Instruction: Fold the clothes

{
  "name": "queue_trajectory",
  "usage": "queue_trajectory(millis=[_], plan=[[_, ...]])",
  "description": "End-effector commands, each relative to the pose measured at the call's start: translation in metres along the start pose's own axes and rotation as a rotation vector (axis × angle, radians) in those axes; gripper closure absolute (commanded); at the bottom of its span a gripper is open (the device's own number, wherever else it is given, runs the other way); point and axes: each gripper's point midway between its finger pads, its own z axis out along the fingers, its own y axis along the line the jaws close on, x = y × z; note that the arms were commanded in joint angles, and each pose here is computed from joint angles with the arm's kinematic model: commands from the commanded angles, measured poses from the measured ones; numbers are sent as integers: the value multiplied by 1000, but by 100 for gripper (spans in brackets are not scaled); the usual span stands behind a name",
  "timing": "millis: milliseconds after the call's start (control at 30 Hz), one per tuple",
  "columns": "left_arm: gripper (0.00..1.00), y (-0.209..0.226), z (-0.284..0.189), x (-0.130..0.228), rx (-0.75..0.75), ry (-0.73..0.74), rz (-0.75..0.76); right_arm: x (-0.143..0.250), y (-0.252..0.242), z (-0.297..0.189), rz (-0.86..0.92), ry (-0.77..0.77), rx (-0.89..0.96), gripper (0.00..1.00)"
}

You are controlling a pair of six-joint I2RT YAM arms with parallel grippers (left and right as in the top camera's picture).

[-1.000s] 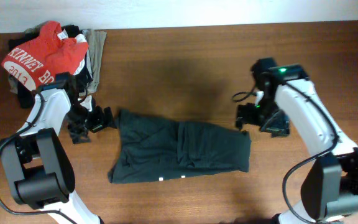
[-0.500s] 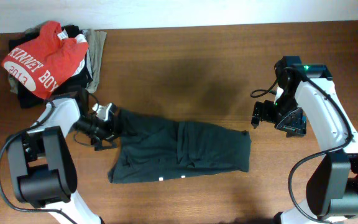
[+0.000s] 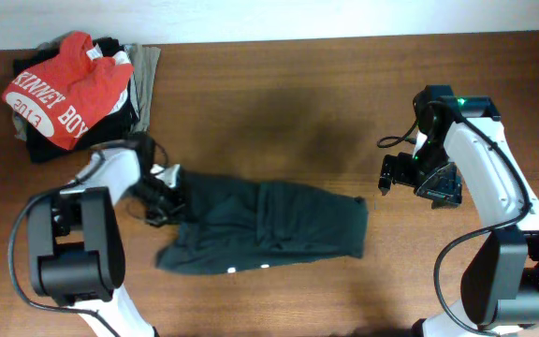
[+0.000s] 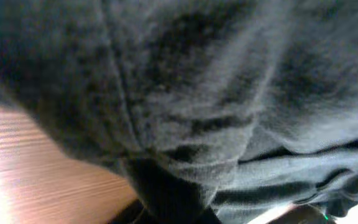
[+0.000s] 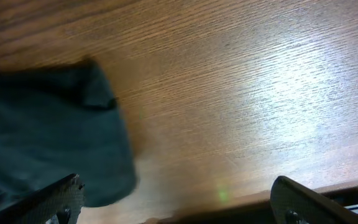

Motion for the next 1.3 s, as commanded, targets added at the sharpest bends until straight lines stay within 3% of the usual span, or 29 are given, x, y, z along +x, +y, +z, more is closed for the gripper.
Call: queue_trajectory(millis=[0,167,533,800,967,1267], plan=[[99,45,-52,-37,-193,-123,-126,-1,-2,-3,-1,-12,13,1],[99,15,-109,-47,-191,-159,-101,0,2,-3,-2,-6,-13,1],[99,-101,-128,-21,-307,-173,224,6,1,8,0,22,-12,1],[99,-158,-87,25,-345,-82,427,15,25,39,-61,33,-56,1],[99,-195,-61,42,-285,-76,532,10,35,55,-70,29,-80,1],[99,-204,6,67,-235,-2,595,0,40,62,-73,11,-89,1]])
